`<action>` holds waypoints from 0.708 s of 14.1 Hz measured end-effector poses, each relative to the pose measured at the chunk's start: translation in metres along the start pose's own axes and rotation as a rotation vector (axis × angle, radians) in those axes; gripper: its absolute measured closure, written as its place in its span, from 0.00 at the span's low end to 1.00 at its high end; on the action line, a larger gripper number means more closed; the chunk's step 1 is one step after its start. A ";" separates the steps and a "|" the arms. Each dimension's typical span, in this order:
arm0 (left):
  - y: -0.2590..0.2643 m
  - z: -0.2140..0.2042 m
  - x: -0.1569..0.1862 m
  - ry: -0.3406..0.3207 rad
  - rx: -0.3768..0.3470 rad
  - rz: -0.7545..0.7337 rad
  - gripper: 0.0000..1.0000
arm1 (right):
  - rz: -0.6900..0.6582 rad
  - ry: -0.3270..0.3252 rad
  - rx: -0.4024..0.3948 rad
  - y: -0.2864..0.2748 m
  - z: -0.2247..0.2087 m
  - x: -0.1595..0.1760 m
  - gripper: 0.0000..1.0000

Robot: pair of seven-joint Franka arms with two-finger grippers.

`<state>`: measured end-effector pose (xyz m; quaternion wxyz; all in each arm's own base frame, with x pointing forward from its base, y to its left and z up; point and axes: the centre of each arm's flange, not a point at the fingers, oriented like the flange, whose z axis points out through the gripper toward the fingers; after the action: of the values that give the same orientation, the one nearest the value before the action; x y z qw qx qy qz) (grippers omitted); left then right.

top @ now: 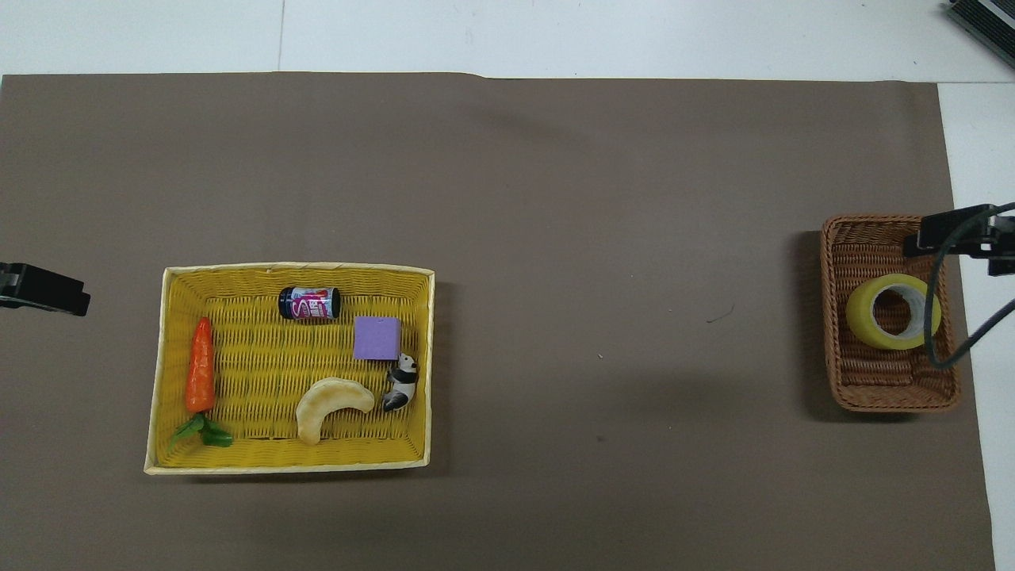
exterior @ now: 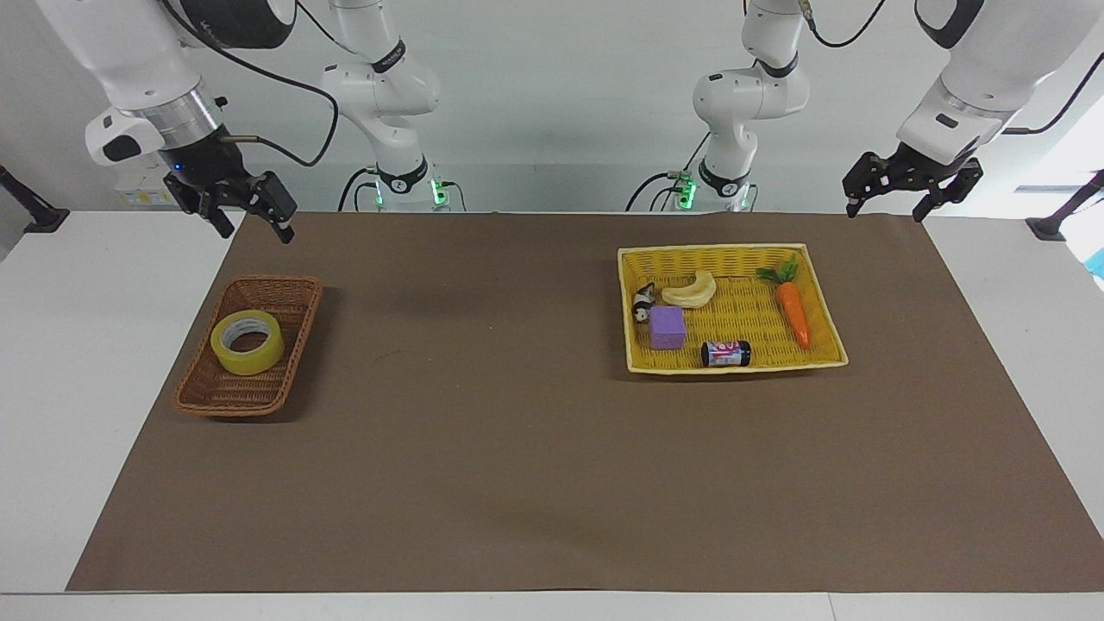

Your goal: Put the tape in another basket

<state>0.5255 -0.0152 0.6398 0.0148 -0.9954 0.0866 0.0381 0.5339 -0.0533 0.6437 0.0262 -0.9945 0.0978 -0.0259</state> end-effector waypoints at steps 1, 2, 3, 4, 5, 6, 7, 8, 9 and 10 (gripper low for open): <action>0.000 0.000 0.000 0.000 0.000 0.000 0.00 | -0.010 0.006 -0.019 -0.002 -0.010 -0.008 0.00; 0.000 0.000 0.000 0.000 0.000 0.000 0.00 | -0.021 0.011 -0.033 -0.007 -0.017 -0.015 0.00; 0.000 0.000 0.000 0.000 0.000 0.000 0.00 | -0.022 0.015 -0.035 -0.014 -0.019 -0.019 0.00; 0.000 0.000 0.000 0.000 0.000 0.000 0.00 | -0.019 0.015 -0.036 -0.023 -0.019 -0.022 0.00; 0.000 0.000 0.000 0.000 0.000 0.000 0.00 | -0.022 0.015 -0.037 -0.033 -0.017 -0.022 0.00; 0.000 0.000 0.000 0.000 0.000 0.000 0.00 | -0.029 0.017 -0.038 -0.041 -0.015 -0.022 0.00; 0.000 0.000 0.000 0.000 0.000 0.000 0.00 | -0.038 0.018 -0.039 -0.047 -0.014 -0.022 0.00; 0.000 0.000 0.000 0.000 0.000 0.000 0.00 | -0.041 0.018 -0.040 -0.049 -0.013 -0.021 0.00; 0.000 0.000 0.000 0.000 0.000 0.000 0.00 | -0.039 0.017 -0.040 -0.048 -0.013 -0.019 0.00; 0.000 0.000 0.000 0.000 0.000 0.000 0.00 | -0.034 0.016 -0.041 -0.046 -0.012 -0.018 0.00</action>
<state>0.5255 -0.0152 0.6398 0.0148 -0.9954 0.0866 0.0381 0.5244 -0.0057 0.6571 0.0048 -0.9961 0.0817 -0.0323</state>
